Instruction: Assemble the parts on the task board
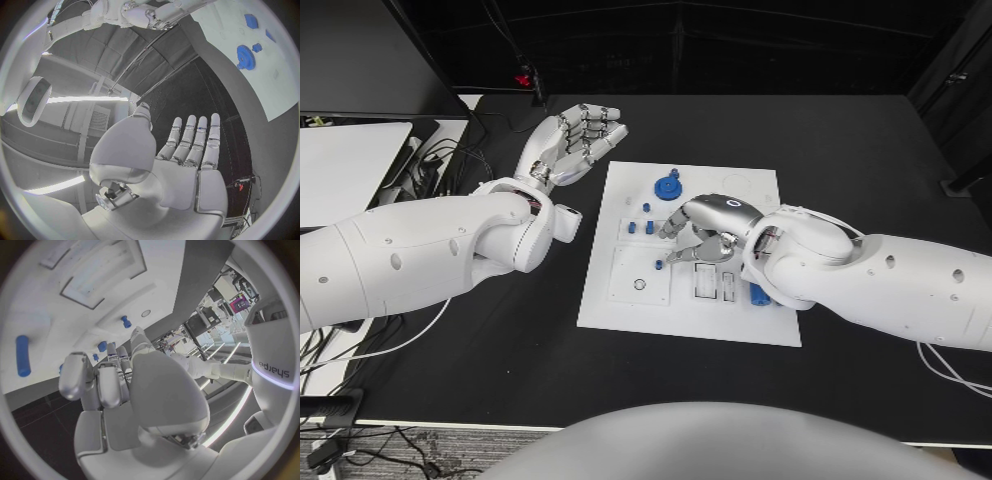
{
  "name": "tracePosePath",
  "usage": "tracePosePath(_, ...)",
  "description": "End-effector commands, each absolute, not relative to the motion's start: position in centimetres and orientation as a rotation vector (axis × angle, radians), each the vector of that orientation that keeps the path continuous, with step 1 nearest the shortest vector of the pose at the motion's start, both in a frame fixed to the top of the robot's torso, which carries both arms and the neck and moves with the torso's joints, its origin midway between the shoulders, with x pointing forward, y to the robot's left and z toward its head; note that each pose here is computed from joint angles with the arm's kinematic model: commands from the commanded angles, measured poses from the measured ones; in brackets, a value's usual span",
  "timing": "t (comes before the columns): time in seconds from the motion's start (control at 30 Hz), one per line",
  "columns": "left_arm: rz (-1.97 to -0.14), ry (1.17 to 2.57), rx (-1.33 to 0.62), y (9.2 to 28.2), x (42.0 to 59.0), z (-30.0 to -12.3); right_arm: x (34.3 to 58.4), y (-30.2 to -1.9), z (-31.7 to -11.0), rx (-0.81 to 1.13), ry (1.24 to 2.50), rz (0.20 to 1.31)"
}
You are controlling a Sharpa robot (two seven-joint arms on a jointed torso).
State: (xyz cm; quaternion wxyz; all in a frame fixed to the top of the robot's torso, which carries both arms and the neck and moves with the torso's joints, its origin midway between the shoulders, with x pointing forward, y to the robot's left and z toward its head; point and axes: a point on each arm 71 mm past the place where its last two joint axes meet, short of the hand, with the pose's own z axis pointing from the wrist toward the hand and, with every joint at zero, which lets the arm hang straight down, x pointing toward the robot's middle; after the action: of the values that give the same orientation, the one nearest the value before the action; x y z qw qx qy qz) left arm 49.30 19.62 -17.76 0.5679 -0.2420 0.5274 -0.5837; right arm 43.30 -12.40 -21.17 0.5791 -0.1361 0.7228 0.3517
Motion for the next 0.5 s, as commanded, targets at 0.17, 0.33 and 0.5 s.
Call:
tracePosePath(0.17,-1.441,1.148,-0.485,19.5,48.9,-16.9,43.4,-16.6,-17.4,-0.086,1.453,1.044)
tracePosePath(0.33,-1.439,1.147,-0.485,19.5,48.9,-17.0,44.2,-19.7,-16.9,-0.062,1.439,1.005)
tracePosePath(0.5,-1.437,1.148,-0.486,19.5,48.9,-17.1,45.0,-21.4,-17.4,-0.098,1.483,0.892)
